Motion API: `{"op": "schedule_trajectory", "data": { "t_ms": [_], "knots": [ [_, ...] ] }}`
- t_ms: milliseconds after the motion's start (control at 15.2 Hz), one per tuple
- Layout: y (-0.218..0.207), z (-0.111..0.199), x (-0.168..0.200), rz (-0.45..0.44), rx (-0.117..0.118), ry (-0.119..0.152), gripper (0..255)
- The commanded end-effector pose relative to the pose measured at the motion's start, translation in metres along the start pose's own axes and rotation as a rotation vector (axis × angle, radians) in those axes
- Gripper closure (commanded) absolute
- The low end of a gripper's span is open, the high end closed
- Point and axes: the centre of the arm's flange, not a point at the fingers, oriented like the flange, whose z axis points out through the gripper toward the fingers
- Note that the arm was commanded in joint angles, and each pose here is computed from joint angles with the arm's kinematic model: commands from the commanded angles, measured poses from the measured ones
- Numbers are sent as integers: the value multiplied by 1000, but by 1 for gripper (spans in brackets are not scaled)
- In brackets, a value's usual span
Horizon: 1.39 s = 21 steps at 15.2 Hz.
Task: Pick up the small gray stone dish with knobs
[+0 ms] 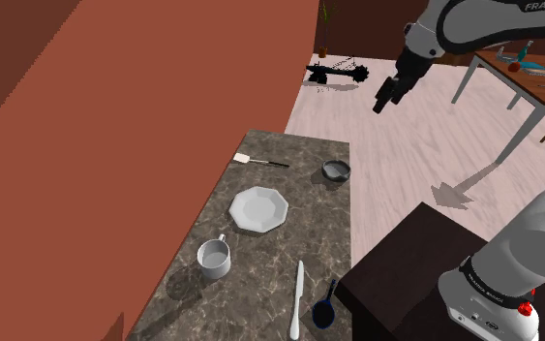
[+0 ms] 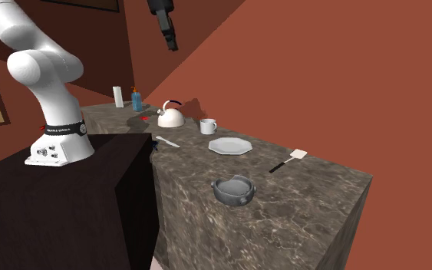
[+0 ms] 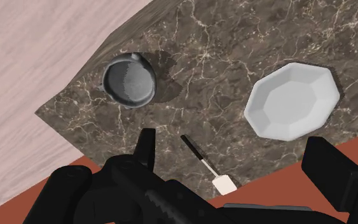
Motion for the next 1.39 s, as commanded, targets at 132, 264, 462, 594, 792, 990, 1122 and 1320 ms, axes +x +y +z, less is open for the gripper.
{"op": "schedule_trajectory", "data": {
  "t_ms": [132,264,462,594,792,990,1122,1320],
  "knots": [
    [18,50,17,48,-6,-12,0],
    [27,73,25,72,-9,-19,0],
    [42,109,36,107,-13,-29,0],
    [52,132,42,131,-16,-36,0],
    [68,168,52,167,-20,-46,0],
    [84,203,61,202,-24,-56,0],
    [95,227,66,226,-27,-62,0],
    [111,262,73,261,-31,-72,0]
  ]
}}
